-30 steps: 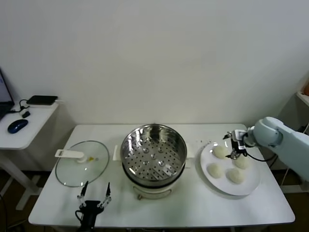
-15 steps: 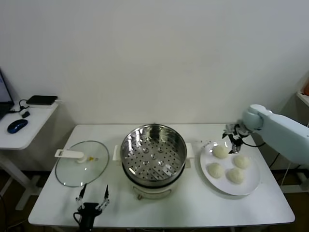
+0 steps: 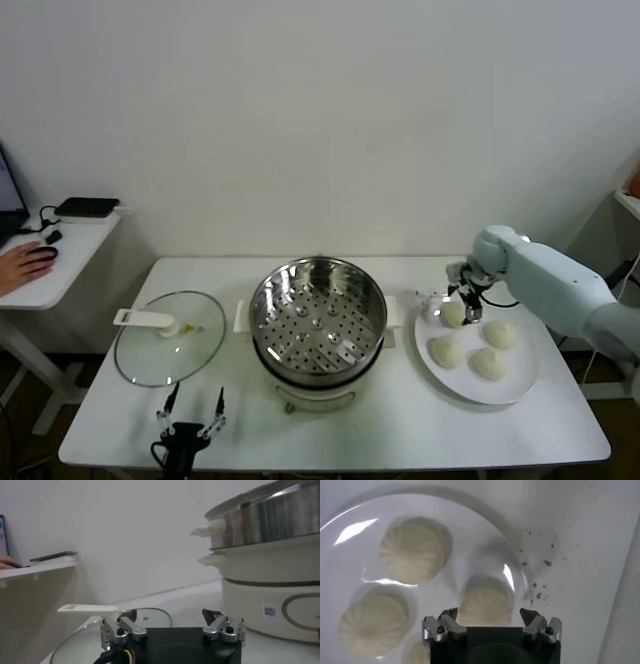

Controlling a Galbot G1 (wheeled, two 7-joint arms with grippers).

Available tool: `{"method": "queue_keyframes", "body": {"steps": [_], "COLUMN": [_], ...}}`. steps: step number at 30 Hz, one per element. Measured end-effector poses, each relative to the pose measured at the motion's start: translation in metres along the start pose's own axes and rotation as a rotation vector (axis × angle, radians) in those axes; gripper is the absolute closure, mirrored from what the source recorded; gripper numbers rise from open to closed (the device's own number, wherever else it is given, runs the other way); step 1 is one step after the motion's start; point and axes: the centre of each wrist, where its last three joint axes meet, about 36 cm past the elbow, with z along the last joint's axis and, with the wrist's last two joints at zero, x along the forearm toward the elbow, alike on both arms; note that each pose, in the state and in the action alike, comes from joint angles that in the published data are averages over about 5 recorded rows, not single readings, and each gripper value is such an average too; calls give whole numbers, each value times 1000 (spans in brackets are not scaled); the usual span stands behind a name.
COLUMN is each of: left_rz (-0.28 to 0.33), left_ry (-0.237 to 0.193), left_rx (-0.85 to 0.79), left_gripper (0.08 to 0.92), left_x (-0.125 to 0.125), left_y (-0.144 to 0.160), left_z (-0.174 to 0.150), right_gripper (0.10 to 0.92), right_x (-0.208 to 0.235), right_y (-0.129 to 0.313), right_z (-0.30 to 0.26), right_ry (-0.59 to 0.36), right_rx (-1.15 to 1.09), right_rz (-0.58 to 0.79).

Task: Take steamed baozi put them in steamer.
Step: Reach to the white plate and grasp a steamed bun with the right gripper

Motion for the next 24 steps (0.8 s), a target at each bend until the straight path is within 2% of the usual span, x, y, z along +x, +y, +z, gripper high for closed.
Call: {"method": "queue_keyframes", "body": {"steps": [5,10,13,19,24], "left_rz": [1,1,1,0,-6], "left_ry": [4,9,10,8,5], "left_rx": [-8,-17,-19,-21,-27], "left_gripper": [177,177,177,177,177], "left_x": [1,3,3,3,4], "left_y": [1,2,2,2,5], "left_z": [1,3,3,2,1], "right_gripper": [210,305,333,335,335], "right_x": [-6,-8,-9,-1,33], "right_y": [-1,-2,-1,-3,-10], "right_z": [-3,-3,-3,-3,-4], "right_ry": [8,16,20,18,-2], "right_rx": [-13,-25,-30,-33,-2], "right_rz": [-6,-9,-9,0,32]}}
